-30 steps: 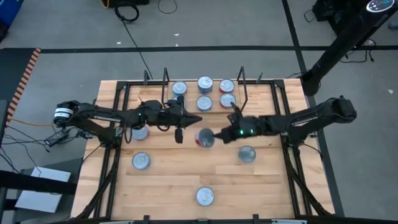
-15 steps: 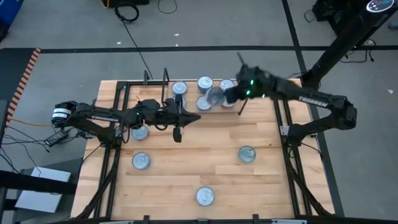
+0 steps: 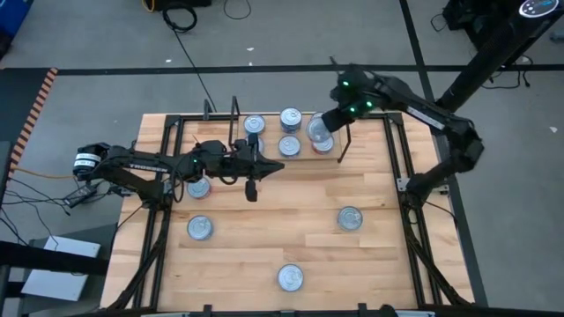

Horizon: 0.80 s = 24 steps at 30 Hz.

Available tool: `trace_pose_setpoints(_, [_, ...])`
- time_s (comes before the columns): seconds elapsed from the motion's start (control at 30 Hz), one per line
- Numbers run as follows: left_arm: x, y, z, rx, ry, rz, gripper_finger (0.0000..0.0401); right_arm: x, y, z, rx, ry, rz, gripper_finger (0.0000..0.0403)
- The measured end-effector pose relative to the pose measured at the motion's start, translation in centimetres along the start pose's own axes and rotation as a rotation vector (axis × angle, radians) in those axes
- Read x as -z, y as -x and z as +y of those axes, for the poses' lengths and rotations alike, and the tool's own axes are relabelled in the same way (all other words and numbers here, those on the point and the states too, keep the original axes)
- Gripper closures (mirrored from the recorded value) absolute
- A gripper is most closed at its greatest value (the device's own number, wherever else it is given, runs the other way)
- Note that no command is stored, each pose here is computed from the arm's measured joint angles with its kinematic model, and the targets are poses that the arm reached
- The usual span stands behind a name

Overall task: Stack canned seafood by type on shelf
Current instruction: Stack the bottom right red tuna can on top of the other red tuna can on the shelf

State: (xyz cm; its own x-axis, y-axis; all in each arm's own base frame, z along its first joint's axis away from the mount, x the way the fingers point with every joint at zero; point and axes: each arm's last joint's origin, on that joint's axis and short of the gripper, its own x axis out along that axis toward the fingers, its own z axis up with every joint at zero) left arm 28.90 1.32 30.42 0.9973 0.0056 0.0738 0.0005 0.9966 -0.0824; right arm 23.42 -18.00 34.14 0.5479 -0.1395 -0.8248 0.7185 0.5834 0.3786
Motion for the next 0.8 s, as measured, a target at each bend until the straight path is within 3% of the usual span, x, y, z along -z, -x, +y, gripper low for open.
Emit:
trace_pose_setpoints(0.3, [0.0,0.0,0.0,0.000,0.004,0.002,0.0398,-4.6,-3.0,0.5,0.145,0.286,0.304,0.0403])
trace_pose_setpoints(0.53, [0.0,0.0,0.0,0.000,0.004,0.003,0.0398,-7.7,-5.1,0.3,0.188,0.342,0.295,0.0403])
trace_pose_setpoints(0.8, [0.1,0.0,0.0,-0.001,0.004,0.011,0.0398,-9.9,-7.7,-2.0,0.281,0.439,0.327,0.0403])
